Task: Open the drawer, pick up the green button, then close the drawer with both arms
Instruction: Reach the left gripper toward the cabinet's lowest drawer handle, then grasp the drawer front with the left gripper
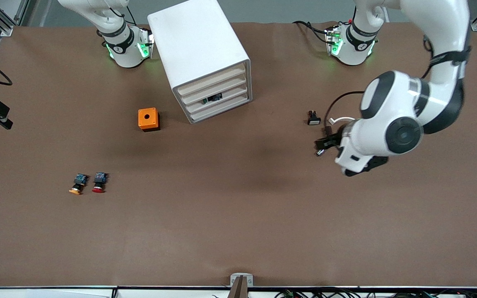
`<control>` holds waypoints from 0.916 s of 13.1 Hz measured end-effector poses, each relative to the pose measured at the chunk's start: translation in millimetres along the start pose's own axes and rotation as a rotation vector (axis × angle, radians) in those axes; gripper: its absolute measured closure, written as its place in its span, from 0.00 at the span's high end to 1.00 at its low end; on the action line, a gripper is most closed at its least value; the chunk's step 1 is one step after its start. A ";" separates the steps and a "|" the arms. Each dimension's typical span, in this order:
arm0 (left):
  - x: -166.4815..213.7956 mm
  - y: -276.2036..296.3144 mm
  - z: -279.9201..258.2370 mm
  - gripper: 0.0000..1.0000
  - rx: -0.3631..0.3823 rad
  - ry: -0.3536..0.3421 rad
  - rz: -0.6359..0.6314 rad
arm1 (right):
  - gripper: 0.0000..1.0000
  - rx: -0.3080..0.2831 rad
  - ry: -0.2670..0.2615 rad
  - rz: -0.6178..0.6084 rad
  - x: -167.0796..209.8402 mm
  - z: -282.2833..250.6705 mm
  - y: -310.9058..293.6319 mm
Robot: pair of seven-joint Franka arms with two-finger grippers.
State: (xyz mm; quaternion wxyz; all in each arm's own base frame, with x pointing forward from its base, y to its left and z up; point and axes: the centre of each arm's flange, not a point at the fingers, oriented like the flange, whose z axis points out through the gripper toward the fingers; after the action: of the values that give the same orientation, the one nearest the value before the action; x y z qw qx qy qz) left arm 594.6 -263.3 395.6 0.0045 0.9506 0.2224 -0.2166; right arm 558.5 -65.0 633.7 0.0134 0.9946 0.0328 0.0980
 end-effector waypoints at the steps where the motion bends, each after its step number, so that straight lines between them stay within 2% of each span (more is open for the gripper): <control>1: -0.2 20.6 18.3 1.00 -0.008 -0.047 -0.101 | 1.00 0.000 0.000 0.000 0.1 0.0 0.0; 4: 0.2 67.8 73.7 1.00 0.033 -0.124 -0.340 | 1.00 0.000 0.001 0.000 0.3 -0.3 0.1; 9: -1.2 103.9 153.8 1.00 0.114 -0.342 -0.761 | 1.00 0.000 0.002 0.000 0.6 -0.6 0.2; 12: -20.3 125.5 187.5 1.00 0.175 -0.468 -0.933 | 1.00 0.000 0.002 0.000 0.6 -0.6 0.2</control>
State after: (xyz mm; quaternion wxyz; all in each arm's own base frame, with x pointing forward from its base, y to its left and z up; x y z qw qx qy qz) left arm 554.7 -404.6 223.1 -0.1224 0.6736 0.5958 -0.4200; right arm 559.0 -65.1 634.4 0.0136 0.9945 0.0327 0.0988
